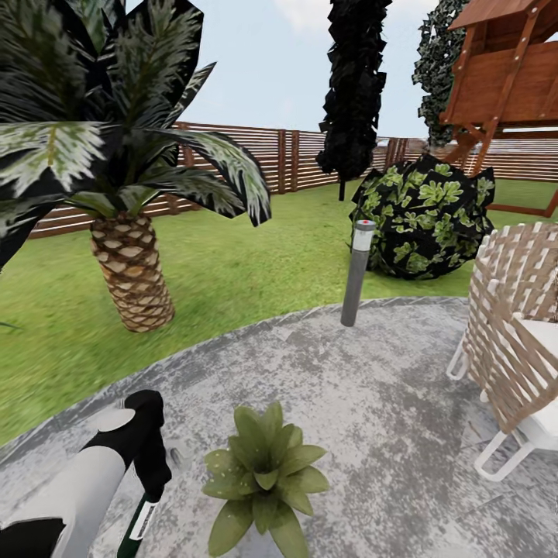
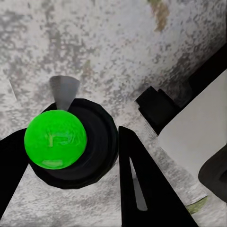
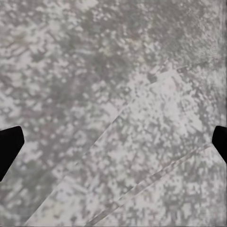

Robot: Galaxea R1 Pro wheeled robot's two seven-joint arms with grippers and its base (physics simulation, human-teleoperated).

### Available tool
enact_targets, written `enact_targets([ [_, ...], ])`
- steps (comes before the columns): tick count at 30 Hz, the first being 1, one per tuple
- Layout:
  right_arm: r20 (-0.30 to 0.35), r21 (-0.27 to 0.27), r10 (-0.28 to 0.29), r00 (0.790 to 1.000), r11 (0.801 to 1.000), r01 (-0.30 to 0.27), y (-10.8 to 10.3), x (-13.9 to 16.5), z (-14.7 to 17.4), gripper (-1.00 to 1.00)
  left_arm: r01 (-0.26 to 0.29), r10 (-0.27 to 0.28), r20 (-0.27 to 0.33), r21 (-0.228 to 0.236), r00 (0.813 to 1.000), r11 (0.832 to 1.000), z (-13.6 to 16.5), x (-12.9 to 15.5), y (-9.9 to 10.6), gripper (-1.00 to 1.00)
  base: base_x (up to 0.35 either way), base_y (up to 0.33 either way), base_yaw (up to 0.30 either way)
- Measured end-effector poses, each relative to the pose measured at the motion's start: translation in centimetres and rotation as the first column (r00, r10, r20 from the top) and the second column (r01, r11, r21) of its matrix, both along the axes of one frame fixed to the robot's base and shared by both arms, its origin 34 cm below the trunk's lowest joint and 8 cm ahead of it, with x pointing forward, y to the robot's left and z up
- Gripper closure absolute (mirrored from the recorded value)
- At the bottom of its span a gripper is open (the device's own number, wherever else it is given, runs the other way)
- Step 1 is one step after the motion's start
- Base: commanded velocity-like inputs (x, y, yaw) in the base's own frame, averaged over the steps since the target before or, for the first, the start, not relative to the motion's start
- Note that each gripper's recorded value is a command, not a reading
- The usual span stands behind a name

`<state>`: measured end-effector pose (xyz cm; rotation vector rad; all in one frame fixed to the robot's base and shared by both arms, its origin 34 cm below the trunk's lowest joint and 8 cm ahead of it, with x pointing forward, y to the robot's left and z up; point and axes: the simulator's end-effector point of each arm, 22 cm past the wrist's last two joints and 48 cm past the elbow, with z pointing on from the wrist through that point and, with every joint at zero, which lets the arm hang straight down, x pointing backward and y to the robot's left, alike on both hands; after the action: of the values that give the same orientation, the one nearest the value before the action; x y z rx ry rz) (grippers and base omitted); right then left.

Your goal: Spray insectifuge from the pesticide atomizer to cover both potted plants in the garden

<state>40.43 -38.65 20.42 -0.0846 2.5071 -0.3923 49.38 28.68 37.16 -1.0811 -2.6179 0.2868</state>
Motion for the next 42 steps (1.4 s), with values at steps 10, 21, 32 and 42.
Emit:
enact_targets([
  [10,0.003,0.001,-0.001,1.000,1.000,0.001,0.1,0.2,0.0,-1.00,-0.020,0.020,-0.004,0.022,1.000,1.000,-0.1,-0.1,-0.3,1.00,-0.111,-0.248,0.081],
  [21,0.003,0.001,-0.001,1.000,1.000,0.001,0.1,0.1,0.0,-1.00,-0.008,0.009,-0.017,0.013,1.000,1.000,-0.6,-0.8,-1.2,1.00,-0.098,-0.251,0.274],
  [32,0.003,0.001,-0.001,1.000,1.000,0.001,0.1,0.1,0.0,-1.00,-0.074,0.076,-0.025,0.046,0.997,0.996,-0.8,-1.1,-1.0,1.00,-0.035,-0.141,0.276],
  [42,0.002,0.001,-0.001,1.000,1.000,0.001,0.0,0.1,0.0,-1.00,-0.163,0.165,-0.010,0.114,0.986,0.980,-2.4,-2.0,-1.6,1.00,0.000,-0.001,0.154],
])
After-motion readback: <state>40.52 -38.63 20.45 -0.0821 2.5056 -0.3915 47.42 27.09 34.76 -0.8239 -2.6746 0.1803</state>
